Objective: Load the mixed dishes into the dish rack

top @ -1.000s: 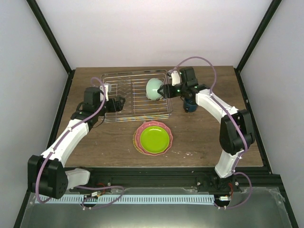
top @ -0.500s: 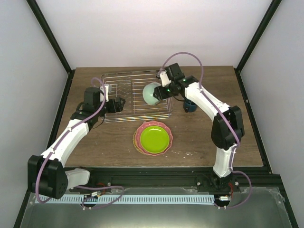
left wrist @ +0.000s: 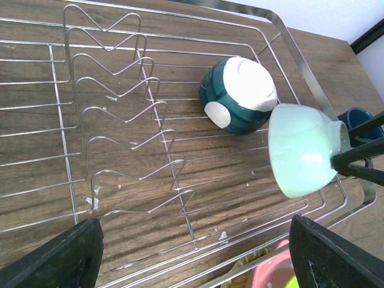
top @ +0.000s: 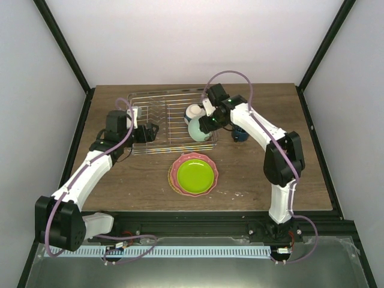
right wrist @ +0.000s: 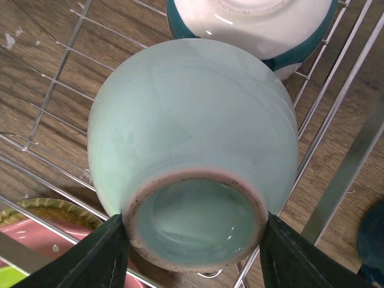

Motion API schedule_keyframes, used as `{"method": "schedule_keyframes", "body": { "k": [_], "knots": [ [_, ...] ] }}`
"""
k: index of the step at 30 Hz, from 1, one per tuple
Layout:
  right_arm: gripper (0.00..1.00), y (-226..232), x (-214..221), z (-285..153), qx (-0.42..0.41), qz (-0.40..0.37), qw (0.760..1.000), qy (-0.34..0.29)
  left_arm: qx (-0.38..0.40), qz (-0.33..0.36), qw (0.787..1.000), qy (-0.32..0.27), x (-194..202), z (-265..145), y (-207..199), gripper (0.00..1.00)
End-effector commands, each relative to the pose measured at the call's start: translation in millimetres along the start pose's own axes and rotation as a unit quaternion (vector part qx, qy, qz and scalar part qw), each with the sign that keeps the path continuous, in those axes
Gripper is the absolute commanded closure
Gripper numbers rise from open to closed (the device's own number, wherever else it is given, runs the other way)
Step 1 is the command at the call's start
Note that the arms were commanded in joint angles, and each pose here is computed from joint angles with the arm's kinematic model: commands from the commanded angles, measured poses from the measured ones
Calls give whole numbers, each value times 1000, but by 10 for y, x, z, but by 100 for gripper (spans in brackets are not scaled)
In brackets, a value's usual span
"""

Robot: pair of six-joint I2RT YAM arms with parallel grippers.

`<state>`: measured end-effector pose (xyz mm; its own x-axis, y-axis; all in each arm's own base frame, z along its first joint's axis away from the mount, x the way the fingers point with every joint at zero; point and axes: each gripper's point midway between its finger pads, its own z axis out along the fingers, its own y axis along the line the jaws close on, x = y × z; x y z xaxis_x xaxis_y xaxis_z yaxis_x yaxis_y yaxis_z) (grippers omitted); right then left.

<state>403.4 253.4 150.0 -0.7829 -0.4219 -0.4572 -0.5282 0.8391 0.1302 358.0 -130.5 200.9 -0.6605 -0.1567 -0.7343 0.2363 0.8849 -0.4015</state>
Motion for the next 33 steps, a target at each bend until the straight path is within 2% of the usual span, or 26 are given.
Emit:
{"method": "schedule_keyframes", "body": {
  "k": [1, 9, 19, 33],
  "knots": [
    [59, 28, -152, -39, 15, -25, 1000, -7, 6, 4, 1000, 5, 13, 5, -12, 14],
    [58, -10, -46, 105, 28, -36, 999, 28, 4, 5, 1000, 9, 30, 23, -2, 14],
    [43, -88, -21, 103, 54, -43, 997, 38, 5, 5, 1000, 12, 40, 43, 0, 14],
    [32, -95, -53, 73, 60, -44, 997, 31, 5, 5, 1000, 14, 41, 67, 3, 14]
  ]
}}
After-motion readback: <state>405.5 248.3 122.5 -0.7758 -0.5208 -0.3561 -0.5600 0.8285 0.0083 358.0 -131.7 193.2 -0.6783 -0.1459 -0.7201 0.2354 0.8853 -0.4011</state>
